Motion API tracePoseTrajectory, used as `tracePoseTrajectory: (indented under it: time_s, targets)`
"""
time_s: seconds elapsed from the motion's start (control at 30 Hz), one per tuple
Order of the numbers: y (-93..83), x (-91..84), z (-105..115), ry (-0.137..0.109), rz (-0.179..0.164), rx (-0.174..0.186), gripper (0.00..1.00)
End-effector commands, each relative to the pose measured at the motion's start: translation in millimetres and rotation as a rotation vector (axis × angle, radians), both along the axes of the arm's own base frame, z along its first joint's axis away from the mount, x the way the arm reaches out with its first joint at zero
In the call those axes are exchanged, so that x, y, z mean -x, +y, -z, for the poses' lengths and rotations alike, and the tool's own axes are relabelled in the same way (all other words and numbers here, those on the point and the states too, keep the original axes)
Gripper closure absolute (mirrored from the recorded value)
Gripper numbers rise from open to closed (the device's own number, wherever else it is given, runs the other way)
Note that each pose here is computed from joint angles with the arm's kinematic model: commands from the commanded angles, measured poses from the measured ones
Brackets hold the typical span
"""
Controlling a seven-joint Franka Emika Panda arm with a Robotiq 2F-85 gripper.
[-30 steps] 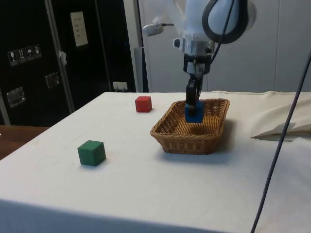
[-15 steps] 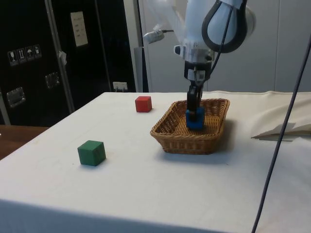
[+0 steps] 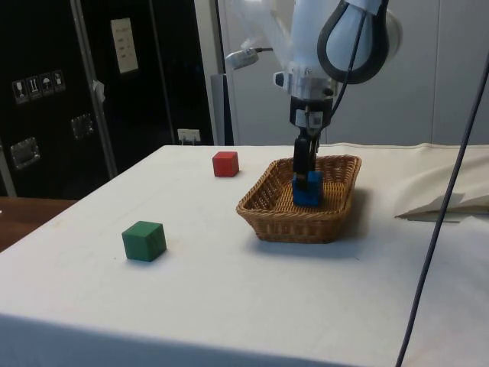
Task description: Pick up the blue cube and place it into the basket.
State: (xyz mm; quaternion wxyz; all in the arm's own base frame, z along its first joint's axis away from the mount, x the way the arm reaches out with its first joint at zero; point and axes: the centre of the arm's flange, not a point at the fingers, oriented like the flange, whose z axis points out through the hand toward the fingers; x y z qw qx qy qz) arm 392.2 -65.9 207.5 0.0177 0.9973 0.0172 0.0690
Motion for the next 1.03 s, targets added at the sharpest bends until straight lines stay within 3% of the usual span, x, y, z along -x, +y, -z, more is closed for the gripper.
tracePoseTrajectory:
  time_s: [0.0,0.17,0.53,1.0]
  targets:
    - [0.8,-0.5,0.6,-0.005,0.001,0.001,0.0]
    - [-0.1,-0.9,-0.6,-0.002,0.0,0.0,0.0]
    - [-3.2,-22.4,-44.4,-0.021,0.007,-0.017,0.0]
    - [-7.6,-53.0,-88.2,-0.017,0.013,-0.025,0.0]
